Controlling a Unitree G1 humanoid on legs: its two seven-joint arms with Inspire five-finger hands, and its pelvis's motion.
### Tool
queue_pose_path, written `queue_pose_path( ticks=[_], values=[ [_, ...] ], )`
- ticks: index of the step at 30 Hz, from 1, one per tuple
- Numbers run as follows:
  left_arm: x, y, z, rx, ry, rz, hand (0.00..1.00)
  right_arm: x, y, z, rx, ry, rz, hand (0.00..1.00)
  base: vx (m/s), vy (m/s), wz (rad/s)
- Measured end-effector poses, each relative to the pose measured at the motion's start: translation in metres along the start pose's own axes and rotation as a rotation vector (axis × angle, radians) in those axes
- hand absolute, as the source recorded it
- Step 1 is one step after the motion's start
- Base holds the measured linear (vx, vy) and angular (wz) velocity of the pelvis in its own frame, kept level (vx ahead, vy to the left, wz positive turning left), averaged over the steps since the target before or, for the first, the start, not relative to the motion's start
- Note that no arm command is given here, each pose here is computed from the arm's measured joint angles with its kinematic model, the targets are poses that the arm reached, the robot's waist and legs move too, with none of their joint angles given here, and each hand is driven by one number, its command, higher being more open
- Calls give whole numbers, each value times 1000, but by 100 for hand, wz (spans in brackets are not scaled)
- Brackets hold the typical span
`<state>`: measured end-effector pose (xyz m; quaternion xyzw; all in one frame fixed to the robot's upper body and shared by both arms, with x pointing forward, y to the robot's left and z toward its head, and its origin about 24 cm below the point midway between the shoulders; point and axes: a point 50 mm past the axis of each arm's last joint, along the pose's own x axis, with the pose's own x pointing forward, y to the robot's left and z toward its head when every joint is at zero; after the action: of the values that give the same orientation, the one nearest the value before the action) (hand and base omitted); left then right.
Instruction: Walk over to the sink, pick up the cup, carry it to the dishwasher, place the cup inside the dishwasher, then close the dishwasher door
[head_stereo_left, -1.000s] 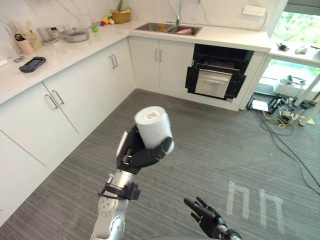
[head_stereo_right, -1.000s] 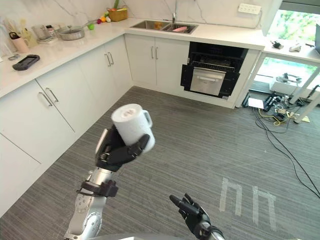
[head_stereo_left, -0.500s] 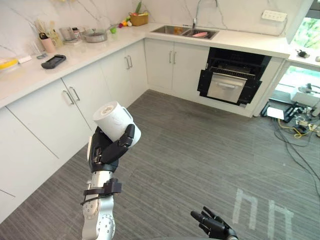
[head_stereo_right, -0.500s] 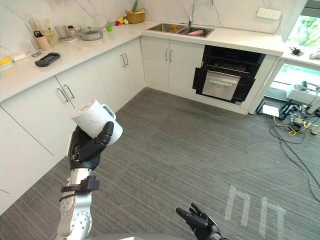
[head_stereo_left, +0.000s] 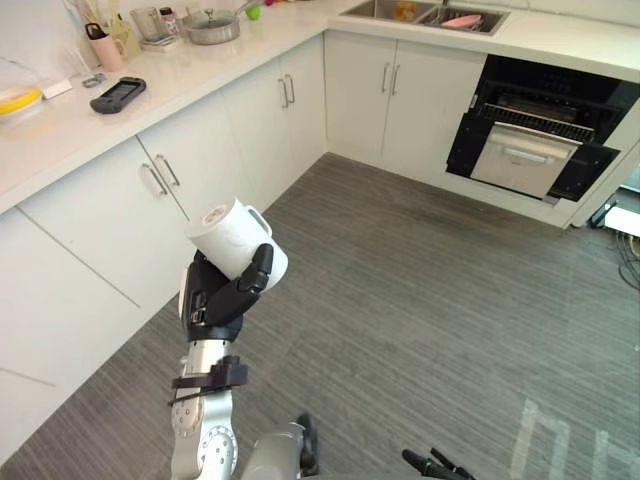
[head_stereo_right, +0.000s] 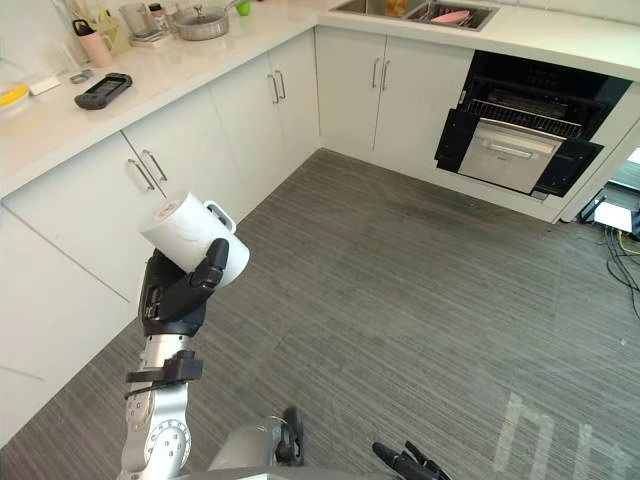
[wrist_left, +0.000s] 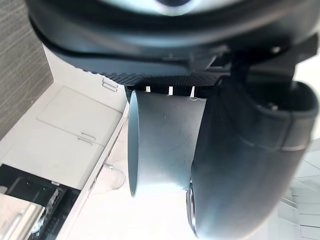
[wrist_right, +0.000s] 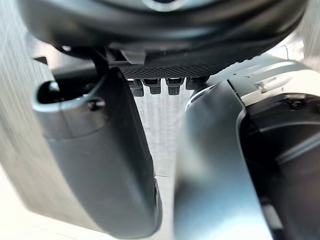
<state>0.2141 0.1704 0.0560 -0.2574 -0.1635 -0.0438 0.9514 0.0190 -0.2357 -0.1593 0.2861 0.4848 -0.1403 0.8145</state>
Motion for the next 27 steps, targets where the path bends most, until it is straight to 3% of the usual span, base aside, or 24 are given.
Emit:
queue_pose_path(
  ticks=[5,7,10,19,27],
  values=[
    [7,-21,-12,-23,75,-124,0,1,7,7,15,-95,31,100,483,197,27],
    [6,-30,-18,-40,96,-161,0,-1,9,-8,34,-63,35,100,491,31,55],
    [6,-28,-17,-37,93,-148,0,2,21,-14,100,-91,66,100,466,-45,3],
    [6,-25,-12,-11,64,-182,0,12,43,2,4,-114,141,100,551,-164,-18],
    [4,-38,1,-74,-13,-182,0,8,35,12,-89,-115,59,100,468,-174,-42]
  ],
)
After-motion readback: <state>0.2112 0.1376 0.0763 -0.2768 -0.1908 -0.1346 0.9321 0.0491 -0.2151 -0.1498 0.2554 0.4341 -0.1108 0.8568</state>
